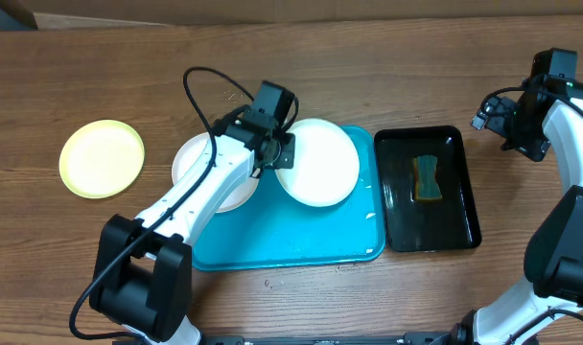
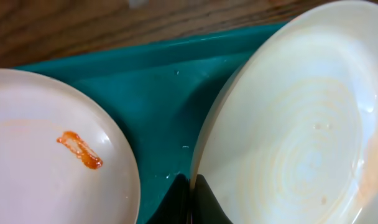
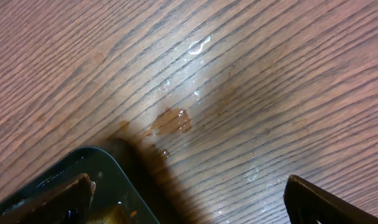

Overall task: Clean dirty plates on tray and stack at the side
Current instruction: 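Lift the white plate with the left gripper and swing it leftward, then lower the white plate onto the yellow plate at left and release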

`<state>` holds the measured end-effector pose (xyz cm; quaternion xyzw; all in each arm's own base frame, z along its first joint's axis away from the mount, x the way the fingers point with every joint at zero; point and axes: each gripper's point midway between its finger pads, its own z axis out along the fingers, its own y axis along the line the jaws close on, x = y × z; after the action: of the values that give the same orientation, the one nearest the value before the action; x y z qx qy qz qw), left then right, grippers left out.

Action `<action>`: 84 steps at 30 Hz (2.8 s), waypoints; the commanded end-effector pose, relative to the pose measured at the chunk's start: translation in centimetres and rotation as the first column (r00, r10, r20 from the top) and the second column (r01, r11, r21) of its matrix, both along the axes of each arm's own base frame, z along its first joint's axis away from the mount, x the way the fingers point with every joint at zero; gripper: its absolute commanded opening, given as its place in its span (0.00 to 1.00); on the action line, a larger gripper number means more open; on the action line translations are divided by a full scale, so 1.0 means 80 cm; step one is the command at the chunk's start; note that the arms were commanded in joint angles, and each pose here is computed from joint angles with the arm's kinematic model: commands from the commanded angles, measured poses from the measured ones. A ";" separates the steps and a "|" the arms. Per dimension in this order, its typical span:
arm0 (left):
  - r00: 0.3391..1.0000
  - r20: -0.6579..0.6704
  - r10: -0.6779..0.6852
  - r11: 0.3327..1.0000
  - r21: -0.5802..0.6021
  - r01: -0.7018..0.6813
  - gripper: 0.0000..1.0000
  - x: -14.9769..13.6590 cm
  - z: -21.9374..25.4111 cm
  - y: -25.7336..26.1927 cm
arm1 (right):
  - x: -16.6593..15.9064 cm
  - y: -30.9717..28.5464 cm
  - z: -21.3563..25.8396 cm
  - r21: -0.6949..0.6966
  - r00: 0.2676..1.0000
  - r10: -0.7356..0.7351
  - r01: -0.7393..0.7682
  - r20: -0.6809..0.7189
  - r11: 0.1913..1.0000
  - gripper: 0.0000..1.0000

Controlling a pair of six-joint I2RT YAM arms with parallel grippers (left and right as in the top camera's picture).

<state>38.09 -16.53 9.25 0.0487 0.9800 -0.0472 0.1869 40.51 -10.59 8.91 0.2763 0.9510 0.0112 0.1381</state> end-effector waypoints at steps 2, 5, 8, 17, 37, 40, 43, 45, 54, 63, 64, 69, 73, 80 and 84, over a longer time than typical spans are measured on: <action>0.992 0.122 -0.039 0.999 -0.031 0.043 0.04 0.026 0.071 -0.016 | 0.007 -0.002 0.013 -0.002 0.999 -0.006 0.006 0.034 1.000 1.00; 0.983 0.166 -0.073 0.996 -0.040 0.080 0.04 0.032 0.096 -0.033 | 0.007 -0.002 0.013 -0.002 0.999 -0.006 0.006 0.034 1.000 1.00; 0.969 0.218 -0.112 0.991 -0.046 0.125 0.04 0.032 0.116 -0.061 | 0.007 -0.002 0.013 -0.002 0.999 -0.006 0.006 0.034 1.000 1.00; 0.855 0.464 -0.230 0.964 0.232 0.133 0.04 0.006 0.163 -0.138 | 0.007 -0.002 0.013 -0.002 0.999 -0.006 0.006 0.034 1.000 1.00; 0.492 0.597 -0.633 0.695 0.719 0.022 0.04 -0.099 0.244 -0.272 | 0.007 -0.002 0.013 -0.003 0.999 -0.006 0.006 0.034 1.000 1.00; 0.485 0.619 -0.618 0.707 0.707 0.000 0.04 -0.101 0.251 -0.273 | 0.007 -0.002 0.013 -0.003 0.999 -0.006 0.006 0.034 1.000 1.00; 0.482 0.621 -0.618 0.706 0.708 -0.008 0.04 -0.100 0.254 -0.273 | 0.007 -0.002 0.013 -0.002 0.999 -0.006 0.006 0.034 1.000 1.00; 0.483 0.629 -0.609 0.717 0.697 -0.005 0.04 -0.099 0.254 -0.274 | 0.007 -0.002 0.013 -0.002 0.999 -0.005 0.006 0.034 1.000 1.00; 0.608 0.624 -0.490 0.865 0.432 0.255 0.04 -0.095 0.183 -0.294 | 0.007 -0.002 0.013 -0.002 0.999 -0.006 0.006 0.034 1.000 1.00; 0.910 0.314 -0.270 0.954 -0.043 0.298 0.04 -0.038 0.111 -0.223 | 0.007 -0.002 0.013 -0.002 0.999 -0.006 0.006 0.034 1.000 1.00; 0.926 0.274 -0.259 0.950 -0.101 0.295 0.04 -0.030 0.107 -0.213 | 0.007 -0.002 0.013 -0.002 0.999 -0.006 0.006 0.034 1.000 1.00; 0.983 0.101 -0.153 0.899 -0.398 0.181 0.04 0.026 0.107 -0.124 | 0.007 -0.002 0.013 -0.002 0.999 -0.006 0.006 0.034 1.000 1.00; 0.999 0.006 0.051 0.880 -0.474 -0.042 0.04 0.070 0.104 0.003 | 0.007 -0.002 0.013 -0.002 0.999 -0.006 0.006 0.034 1.000 1.00; 0.863 -0.146 0.483 0.759 -0.421 -0.496 0.04 0.064 0.081 0.253 | 0.007 -0.002 0.013 -0.002 0.999 -0.006 0.006 0.034 1.000 1.00; 0.731 -0.170 0.661 0.643 -0.374 -0.668 0.04 0.033 0.073 0.364 | 0.007 -0.002 0.013 -0.003 0.999 -0.006 0.006 0.034 1.000 1.00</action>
<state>42.08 7.73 13.78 -0.2988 0.9203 -0.1880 0.1686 40.50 -10.60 8.91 0.2765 0.9510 0.0114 0.1381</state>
